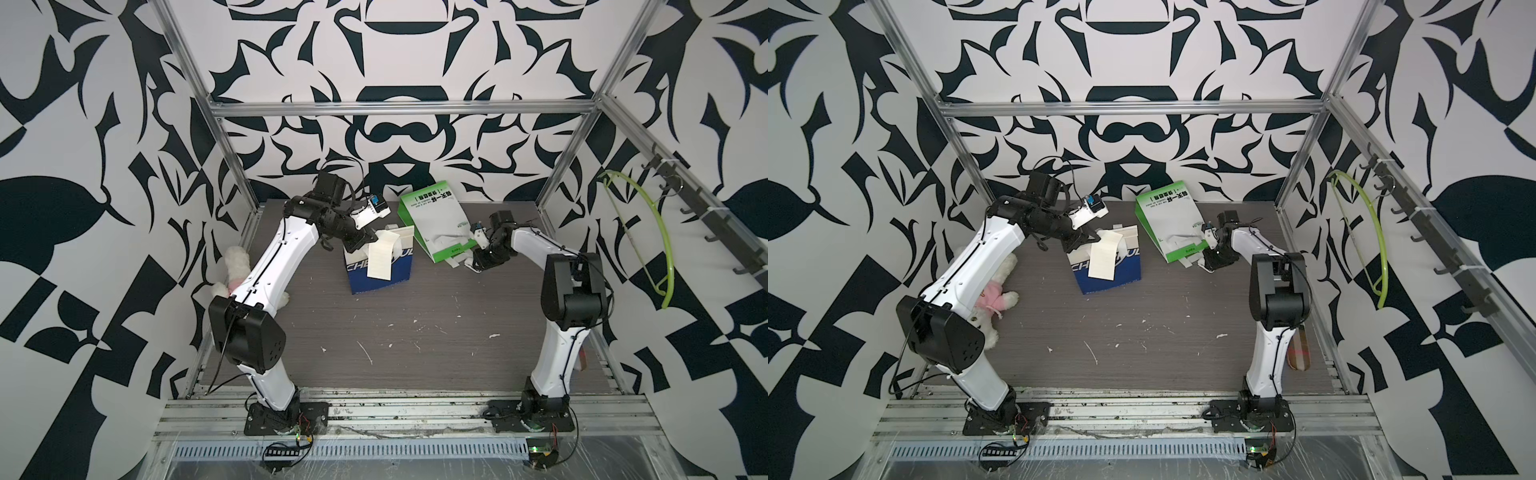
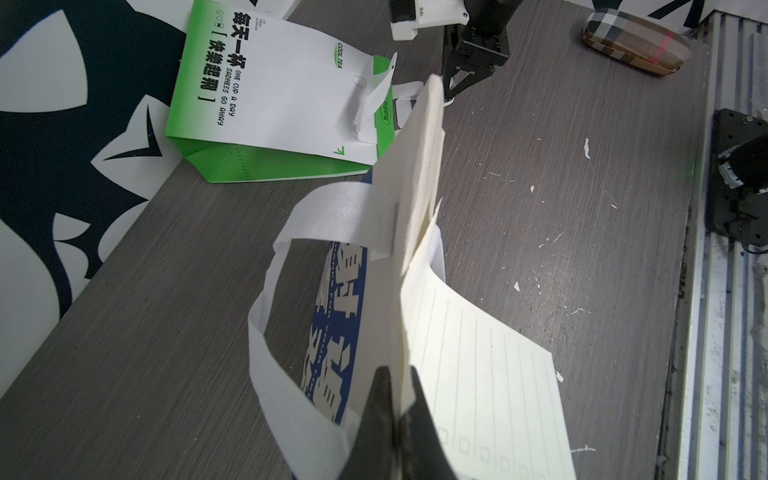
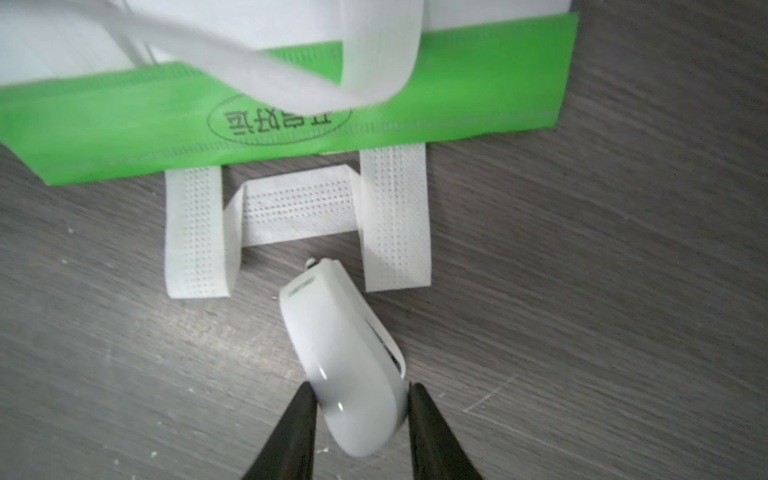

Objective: Staple the receipts to the bags
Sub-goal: Move the stapler to the center of the board.

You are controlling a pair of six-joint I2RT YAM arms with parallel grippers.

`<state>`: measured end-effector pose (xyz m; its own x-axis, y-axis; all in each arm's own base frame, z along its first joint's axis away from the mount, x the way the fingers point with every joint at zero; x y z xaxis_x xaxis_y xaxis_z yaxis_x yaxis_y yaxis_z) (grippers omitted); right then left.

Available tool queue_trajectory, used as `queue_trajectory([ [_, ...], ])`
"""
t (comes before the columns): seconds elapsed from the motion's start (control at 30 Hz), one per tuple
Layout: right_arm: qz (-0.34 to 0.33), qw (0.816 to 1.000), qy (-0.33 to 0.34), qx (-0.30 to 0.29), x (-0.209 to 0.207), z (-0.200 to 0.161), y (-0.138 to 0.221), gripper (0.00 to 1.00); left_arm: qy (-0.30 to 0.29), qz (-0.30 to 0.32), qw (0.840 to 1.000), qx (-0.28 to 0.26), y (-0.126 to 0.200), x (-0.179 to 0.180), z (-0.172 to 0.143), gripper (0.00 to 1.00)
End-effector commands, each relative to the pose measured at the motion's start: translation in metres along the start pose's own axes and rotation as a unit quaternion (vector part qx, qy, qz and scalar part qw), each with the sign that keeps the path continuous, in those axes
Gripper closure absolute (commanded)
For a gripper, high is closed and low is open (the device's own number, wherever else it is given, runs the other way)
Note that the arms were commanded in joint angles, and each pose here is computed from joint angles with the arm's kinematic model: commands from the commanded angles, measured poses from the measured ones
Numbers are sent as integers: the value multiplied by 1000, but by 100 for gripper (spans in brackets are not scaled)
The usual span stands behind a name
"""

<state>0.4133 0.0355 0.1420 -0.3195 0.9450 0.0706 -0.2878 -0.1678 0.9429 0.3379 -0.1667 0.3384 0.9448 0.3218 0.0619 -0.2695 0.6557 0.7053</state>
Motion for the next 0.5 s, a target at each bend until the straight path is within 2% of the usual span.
queue_trajectory([
  [0.0, -10, 999, -42, -19, 9, 9, 26, 72, 10, -17, 1000, 21, -7, -4, -11, 100],
  [0.2, -48, 984, -168, 20, 50, -24, 31, 82, 17, -15, 999, 26, -4, -9, -14, 100],
  [0.3, -73, 974, -215, 16, 82, -47, 30, 83, 19, -15, 1000, 20, -2, -11, -15, 100],
  [0.4, -93, 965, -247, -1, 113, -60, 34, 81, 17, -21, 1000, 13, -1, -13, -14, 100],
  [0.47, -90, 960, -264, -1, 129, -66, 34, 73, 16, -20, 1000, 10, 0, -13, -13, 100],
])
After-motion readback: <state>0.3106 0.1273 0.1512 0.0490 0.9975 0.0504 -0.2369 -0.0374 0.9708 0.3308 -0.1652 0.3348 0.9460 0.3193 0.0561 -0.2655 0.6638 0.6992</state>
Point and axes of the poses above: each gripper's point midway between its finger pads, its own y axis back along the fingers, its own x axis along the line the jaws close on, z = x × y, the point moved 10 cm from there along y, back along the fingers, and after that the axes turned 2 degrees about -y, right-handed, at the moved point
